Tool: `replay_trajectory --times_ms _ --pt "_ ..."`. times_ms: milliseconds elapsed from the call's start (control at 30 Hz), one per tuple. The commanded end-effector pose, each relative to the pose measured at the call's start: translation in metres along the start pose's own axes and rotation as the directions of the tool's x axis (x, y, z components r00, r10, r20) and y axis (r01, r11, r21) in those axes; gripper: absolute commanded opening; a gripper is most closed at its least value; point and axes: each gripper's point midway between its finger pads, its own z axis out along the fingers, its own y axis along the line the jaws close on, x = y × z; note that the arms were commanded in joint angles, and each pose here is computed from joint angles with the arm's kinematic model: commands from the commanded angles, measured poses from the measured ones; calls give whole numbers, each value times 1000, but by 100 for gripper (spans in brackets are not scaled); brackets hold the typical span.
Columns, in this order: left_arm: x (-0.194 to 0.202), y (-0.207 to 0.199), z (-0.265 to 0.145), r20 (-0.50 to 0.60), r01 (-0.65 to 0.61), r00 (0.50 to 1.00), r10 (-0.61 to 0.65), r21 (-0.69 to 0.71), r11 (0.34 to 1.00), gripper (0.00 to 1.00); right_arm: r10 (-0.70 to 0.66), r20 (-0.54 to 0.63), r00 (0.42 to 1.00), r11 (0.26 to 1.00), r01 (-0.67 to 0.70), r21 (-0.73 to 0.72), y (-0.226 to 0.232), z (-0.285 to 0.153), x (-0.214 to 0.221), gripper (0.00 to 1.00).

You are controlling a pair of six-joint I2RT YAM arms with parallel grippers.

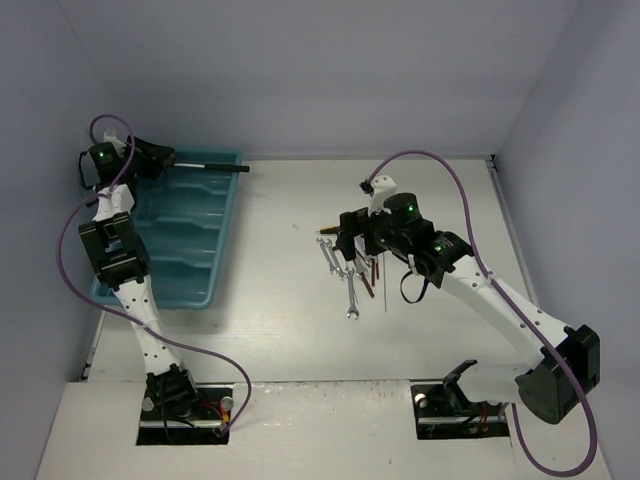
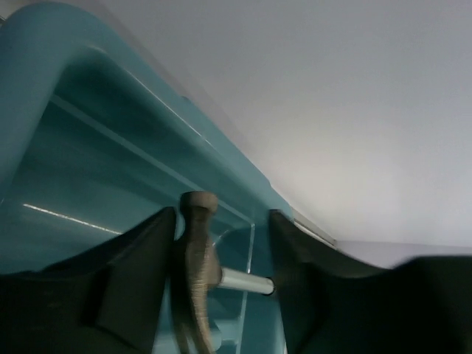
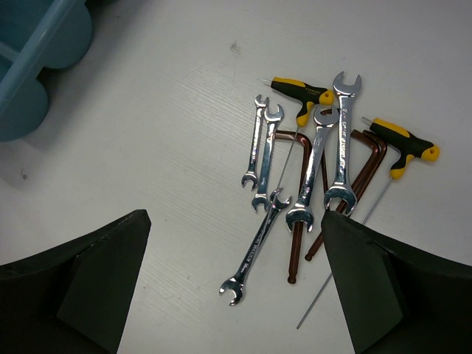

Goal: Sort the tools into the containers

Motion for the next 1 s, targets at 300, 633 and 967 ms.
replay_trajectory --times_ms 300,633,967 --pt "-45 -24 -32 153 -284 938 312 -180 942 76 11 56 998 1000 -12 21 -7 -1 -9 100" --pt "-21 -56 -47 41 -501 850 526 -251 829 76 3 62 998 999 -5 39 -10 -1 -12 100" --pt "64 -135 -76 -88 -617 782 617 -258 744 76 72 72 995 966 -88 243 -55 -1 2 99"
